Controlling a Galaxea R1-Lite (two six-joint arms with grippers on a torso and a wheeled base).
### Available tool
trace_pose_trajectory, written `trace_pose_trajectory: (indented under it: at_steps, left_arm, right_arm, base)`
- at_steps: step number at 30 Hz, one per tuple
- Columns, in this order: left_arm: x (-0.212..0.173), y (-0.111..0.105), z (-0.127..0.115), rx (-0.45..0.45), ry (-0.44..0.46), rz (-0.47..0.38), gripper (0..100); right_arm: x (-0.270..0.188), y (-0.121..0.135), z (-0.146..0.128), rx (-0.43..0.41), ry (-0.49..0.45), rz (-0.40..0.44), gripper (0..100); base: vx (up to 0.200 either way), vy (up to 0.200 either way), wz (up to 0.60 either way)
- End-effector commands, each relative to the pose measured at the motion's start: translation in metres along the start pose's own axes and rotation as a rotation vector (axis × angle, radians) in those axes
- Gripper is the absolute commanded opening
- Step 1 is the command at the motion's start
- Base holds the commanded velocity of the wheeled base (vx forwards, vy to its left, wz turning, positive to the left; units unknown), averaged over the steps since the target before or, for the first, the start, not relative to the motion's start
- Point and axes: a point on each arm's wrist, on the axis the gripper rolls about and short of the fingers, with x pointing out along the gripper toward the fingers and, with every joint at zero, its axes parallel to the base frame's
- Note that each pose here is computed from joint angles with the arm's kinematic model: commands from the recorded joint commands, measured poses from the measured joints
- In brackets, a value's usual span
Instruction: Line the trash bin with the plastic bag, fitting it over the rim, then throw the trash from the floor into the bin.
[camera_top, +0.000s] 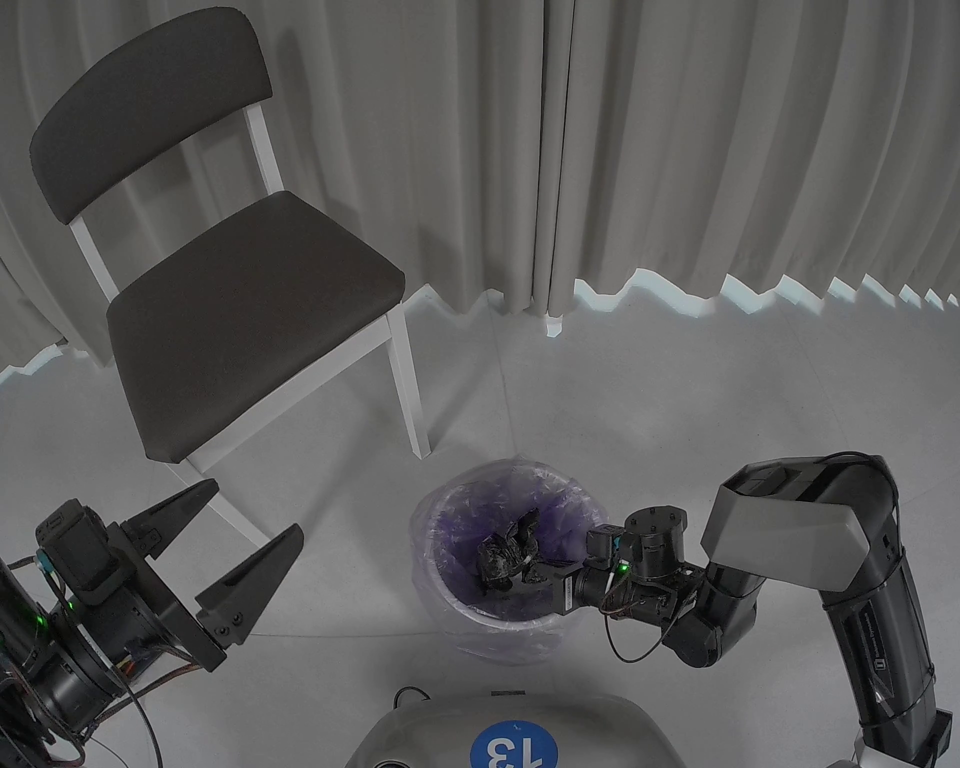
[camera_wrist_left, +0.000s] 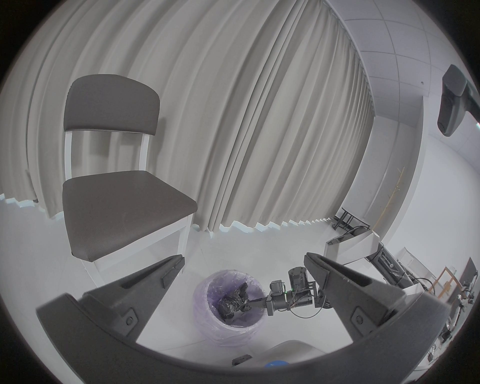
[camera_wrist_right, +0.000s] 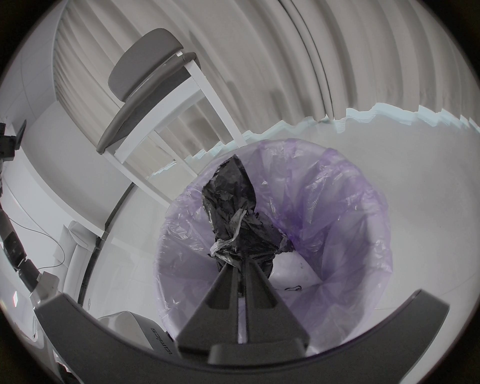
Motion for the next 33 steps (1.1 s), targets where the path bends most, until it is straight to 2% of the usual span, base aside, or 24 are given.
trace_pose_trajectory:
  at_steps: [1,5,9,14,17,22,24,29,33]
  left_arm:
    - [0.001,0.002,0.001,0.000,-0.005,0.012,100]
    - [0.001,0.004,0.001,0.001,-0.008,0.027,100]
    - [0.000,0.004,0.002,0.000,-0.011,0.027,100]
    - [0.000,0.004,0.003,0.001,-0.017,0.026,100]
    - [-0.001,0.004,0.003,0.001,-0.018,0.026,100]
    - [-0.002,0.004,0.004,0.001,-0.024,0.025,100]
    - [-0.002,0.003,0.004,0.002,-0.025,0.023,100]
    - [-0.002,0.004,0.003,0.001,-0.022,0.024,100]
    - [-0.001,0.004,0.003,0.001,-0.019,0.023,100]
  right_arm:
    - [-0.011,0.006,0.021,-0.006,-0.047,0.006,0]
    - [-0.027,0.013,0.040,-0.016,-0.082,0.010,0]
    - [-0.036,0.006,0.049,-0.013,-0.077,-0.018,0]
    - [-0.039,-0.005,0.049,-0.009,-0.024,-0.052,0]
    - [-0.036,-0.006,0.049,-0.009,-0.026,-0.052,0]
    - [-0.027,-0.002,0.036,-0.009,0.004,-0.035,0]
    - [-0.015,0.005,0.022,-0.016,0.017,-0.014,0]
    - [-0.002,0.011,0.002,-0.032,0.004,0.014,0]
    - [0.001,0.009,-0.004,-0.031,0.012,0.013,0]
  base:
    - [0.000,0.000,0.00]
    - [0.000,0.000,0.00]
    - [0.000,0.000,0.00]
    - [0.000,0.000,0.00]
    - [0.000,0.000,0.00]
    - [0.000,0.000,0.00]
    - [0.000,0.000,0.00]
    - [0.000,0.000,0.00]
    - [0.000,0.000,0.00]
